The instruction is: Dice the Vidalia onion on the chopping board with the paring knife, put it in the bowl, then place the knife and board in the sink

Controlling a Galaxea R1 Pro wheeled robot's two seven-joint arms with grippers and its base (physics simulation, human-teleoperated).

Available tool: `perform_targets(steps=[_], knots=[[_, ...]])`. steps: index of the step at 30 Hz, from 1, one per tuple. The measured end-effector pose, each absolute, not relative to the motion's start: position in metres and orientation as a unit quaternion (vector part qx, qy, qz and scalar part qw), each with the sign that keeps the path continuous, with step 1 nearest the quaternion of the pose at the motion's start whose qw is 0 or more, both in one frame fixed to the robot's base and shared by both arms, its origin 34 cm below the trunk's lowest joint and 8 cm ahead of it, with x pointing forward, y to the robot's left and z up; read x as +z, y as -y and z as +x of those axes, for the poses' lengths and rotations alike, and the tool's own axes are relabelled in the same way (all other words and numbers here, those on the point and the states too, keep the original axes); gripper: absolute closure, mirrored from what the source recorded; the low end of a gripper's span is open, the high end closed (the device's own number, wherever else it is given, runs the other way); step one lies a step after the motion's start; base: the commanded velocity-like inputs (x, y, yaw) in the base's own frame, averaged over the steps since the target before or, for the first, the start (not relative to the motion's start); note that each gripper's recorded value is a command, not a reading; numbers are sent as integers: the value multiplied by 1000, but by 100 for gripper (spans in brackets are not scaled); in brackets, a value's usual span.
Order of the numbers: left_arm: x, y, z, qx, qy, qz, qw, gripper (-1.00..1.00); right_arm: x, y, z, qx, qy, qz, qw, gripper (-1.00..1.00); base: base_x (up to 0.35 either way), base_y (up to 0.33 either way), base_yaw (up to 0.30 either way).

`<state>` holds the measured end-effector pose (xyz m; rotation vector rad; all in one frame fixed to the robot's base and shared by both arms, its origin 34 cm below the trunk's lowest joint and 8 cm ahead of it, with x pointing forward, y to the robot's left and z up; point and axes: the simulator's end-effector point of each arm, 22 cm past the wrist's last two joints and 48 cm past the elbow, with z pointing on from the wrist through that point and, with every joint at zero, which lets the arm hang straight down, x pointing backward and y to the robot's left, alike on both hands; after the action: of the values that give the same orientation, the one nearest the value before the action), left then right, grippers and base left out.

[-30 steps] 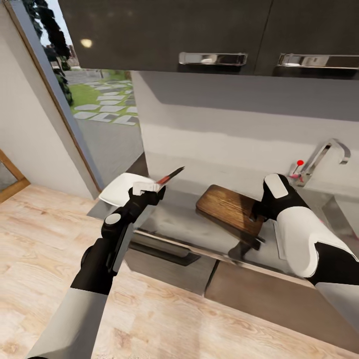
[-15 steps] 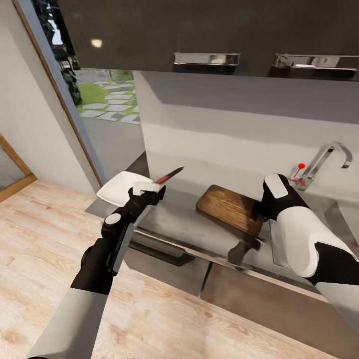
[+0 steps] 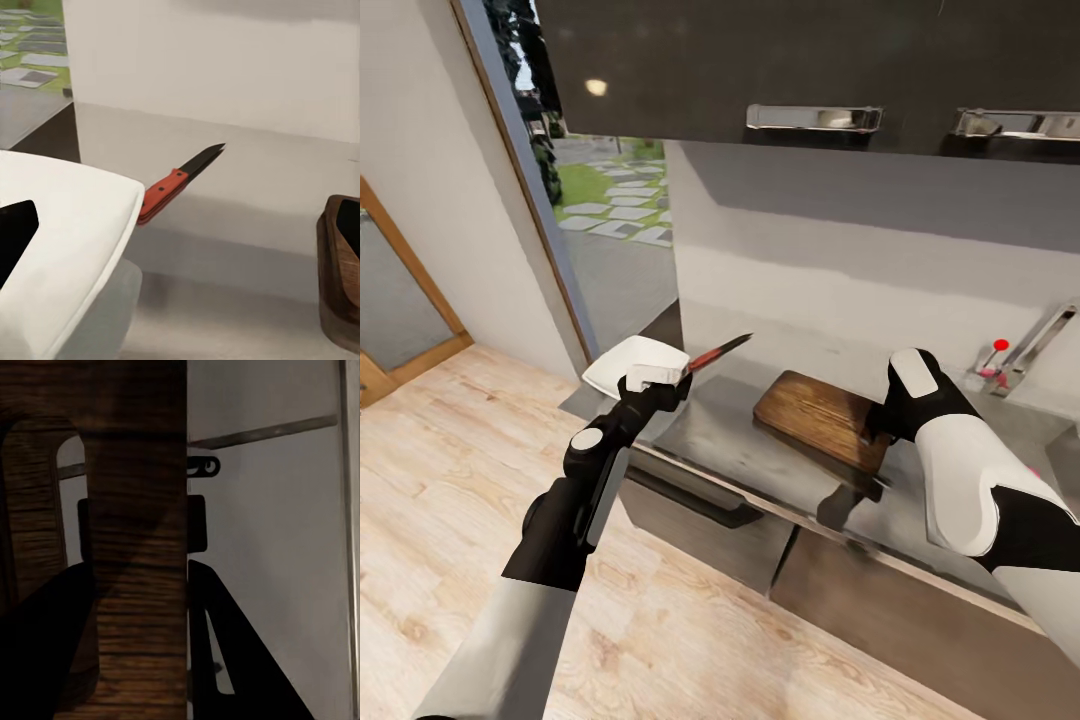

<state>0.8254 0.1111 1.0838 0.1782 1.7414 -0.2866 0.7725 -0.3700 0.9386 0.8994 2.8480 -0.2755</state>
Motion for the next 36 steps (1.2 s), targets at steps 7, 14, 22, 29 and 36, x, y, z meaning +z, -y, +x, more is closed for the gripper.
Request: perform_targets(steps=[7,14,22,29,36], knots=[[1084,-111,825,-125,-761,78,631,-100,938,370,773,-91,-947,299,71,100,-14,-15,8],[1084,-111,825,-125,-761,78,632,-100,937,371,771,-94,-947,298,70,100,-137,-126,1],[1083,-111,825,-125,-761,78,631,-100,937,369,772,-90,-947,299,70,100,-13,-13,0],[1083,-111,825,-125,-762,78,631,-100,936,366,774,-80,-948,299,73,100,0,0,0],[1083,-111,825,-125,-761,78,631,-100,932,353,781,-45,-951,295,82,100,0,0,0]])
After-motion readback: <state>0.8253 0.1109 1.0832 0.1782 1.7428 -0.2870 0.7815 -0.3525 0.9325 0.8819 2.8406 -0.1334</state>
